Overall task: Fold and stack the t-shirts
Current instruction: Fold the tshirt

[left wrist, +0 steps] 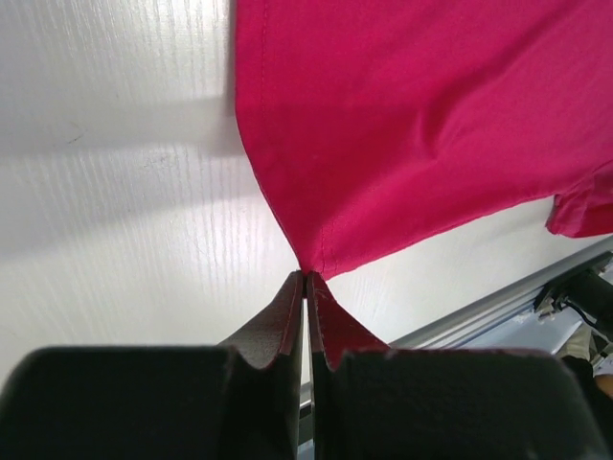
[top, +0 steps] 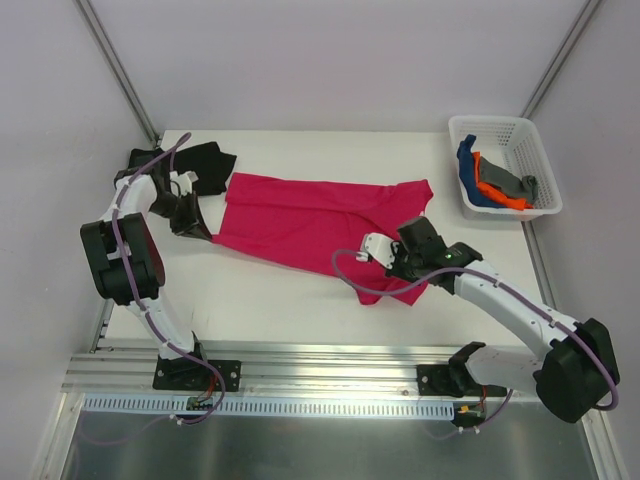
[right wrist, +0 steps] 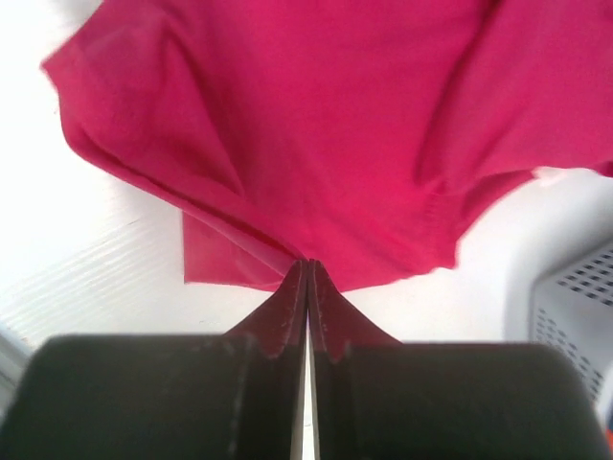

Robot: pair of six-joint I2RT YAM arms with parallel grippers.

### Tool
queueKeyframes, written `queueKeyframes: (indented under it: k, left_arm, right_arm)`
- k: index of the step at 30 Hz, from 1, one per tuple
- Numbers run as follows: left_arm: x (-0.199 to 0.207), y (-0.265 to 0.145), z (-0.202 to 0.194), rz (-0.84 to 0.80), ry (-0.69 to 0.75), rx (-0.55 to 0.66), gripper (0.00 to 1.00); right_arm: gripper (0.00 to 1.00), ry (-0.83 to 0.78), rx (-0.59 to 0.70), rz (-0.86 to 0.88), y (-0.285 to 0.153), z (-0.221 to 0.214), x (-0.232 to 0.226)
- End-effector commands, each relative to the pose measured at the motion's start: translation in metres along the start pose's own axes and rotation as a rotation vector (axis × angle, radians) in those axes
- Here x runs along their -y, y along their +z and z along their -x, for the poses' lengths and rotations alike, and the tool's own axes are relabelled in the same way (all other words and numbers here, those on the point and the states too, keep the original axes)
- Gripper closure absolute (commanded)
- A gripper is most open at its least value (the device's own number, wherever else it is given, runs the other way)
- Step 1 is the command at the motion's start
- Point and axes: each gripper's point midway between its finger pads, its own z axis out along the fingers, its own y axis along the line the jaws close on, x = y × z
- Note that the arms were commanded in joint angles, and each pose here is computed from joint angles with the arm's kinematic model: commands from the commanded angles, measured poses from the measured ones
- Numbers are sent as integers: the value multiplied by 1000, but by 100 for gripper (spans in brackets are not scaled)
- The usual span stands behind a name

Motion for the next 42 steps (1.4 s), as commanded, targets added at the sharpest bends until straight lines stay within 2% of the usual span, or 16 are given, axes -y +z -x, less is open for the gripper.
queueKeyframes:
  k: [1, 9, 14, 22, 31, 42]
  left_arm:
    - [21, -18, 10, -43, 14, 22, 100]
    - [35, -15, 35, -63, 53, 19, 100]
    - [36, 1, 45, -63, 70, -16, 100]
    - [23, 16, 66, -41, 82, -23, 100]
    - [23, 20, 96, -51, 106, 16, 100]
    - [18, 10, 128, 22, 198, 91, 100]
  right_arm:
    - [99, -2, 64, -114, -23, 22, 39]
    - [99, 23, 105, -218, -42, 46, 90]
    - [99, 8, 105, -263, -44, 53, 112]
    - [99, 15, 66, -297, -29, 56, 148]
    - [99, 64, 27, -405, -20, 60, 222]
    - [100, 104, 27, -440, -4, 70, 256]
